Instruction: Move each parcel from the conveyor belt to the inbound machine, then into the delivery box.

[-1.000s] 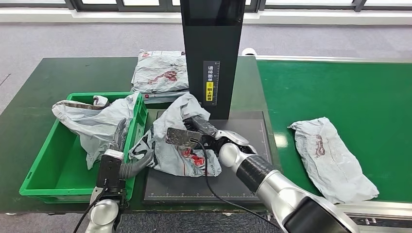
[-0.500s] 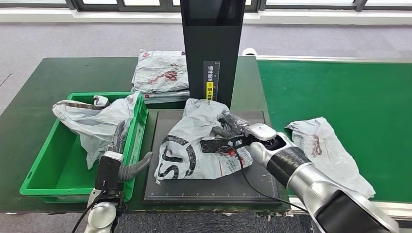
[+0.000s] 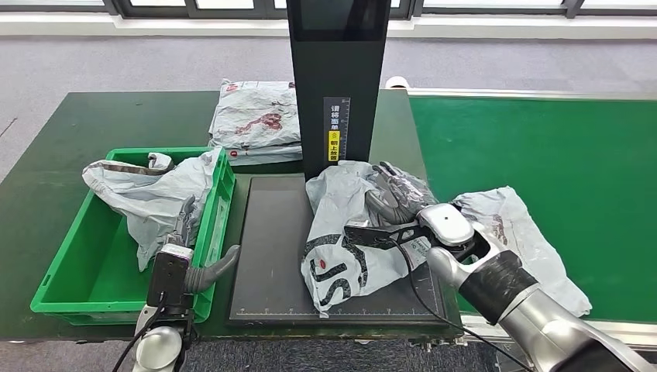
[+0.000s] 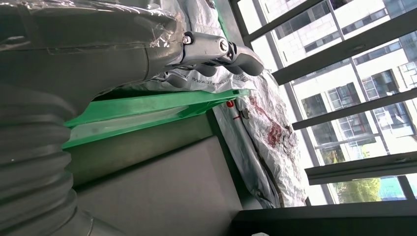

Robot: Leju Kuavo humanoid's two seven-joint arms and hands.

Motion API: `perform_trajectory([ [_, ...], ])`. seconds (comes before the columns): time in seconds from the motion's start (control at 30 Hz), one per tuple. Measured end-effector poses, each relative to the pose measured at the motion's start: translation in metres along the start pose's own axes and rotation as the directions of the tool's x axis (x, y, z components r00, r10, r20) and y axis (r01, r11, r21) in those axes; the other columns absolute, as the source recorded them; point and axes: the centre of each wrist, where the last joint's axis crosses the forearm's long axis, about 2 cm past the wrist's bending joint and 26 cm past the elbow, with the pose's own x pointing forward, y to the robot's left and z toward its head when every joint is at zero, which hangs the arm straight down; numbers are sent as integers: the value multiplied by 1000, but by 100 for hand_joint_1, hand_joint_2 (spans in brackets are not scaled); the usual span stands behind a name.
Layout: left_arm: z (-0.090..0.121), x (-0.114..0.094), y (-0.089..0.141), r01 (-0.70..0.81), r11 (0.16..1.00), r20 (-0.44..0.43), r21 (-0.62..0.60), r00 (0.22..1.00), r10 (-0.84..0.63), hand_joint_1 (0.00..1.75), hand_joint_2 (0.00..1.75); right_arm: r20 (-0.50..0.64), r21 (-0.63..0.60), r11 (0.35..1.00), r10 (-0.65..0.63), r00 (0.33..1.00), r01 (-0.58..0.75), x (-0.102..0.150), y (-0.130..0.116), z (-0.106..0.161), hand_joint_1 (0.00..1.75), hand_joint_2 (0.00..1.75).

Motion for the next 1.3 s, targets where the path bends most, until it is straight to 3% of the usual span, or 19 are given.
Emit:
perform_trajectory([
  [0.17, 3, 2, -2, 5, 1000, 1, 2, 1000, -5, 0, 175, 42, -249, 957, -140, 989, 146, 10, -5, 20, 0, 0],
  [0.37, 3, 3, -6, 11, 1000, 6, 10, 1000, -11, 0, 175, 223, -508, 782, -287, 932, 362, 31, -22, 50, 0, 0],
  [0.7, 3, 4, -9, 11, 1000, 13, 20, 1000, -11, 0, 175, 381, -555, 631, -386, 840, 542, 46, -35, 60, 0, 0],
  [0.87, 2, 4, -10, 17, 999, 15, 29, 1000, -18, 0, 175, 502, -551, 504, -436, 747, 665, 50, -46, 63, 0, 0],
  [1.0, 2, 3, -11, 74, 997, 11, 30, 997, -74, 0, 175, 588, -512, 374, -504, 633, 774, 51, -47, 68, 0, 175],
  [1.17, 0, 12, -26, 235, 971, 36, -37, 972, -233, 0, 175, 659, -434, 194, -597, 457, 880, 58, -18, 89, 0, 175],
  [1.3, -4, 25, -47, 344, 936, 103, -78, 936, -336, 0, 175, 664, -404, 85, -658, 356, 911, 67, 6, 107, 0, 175],
])
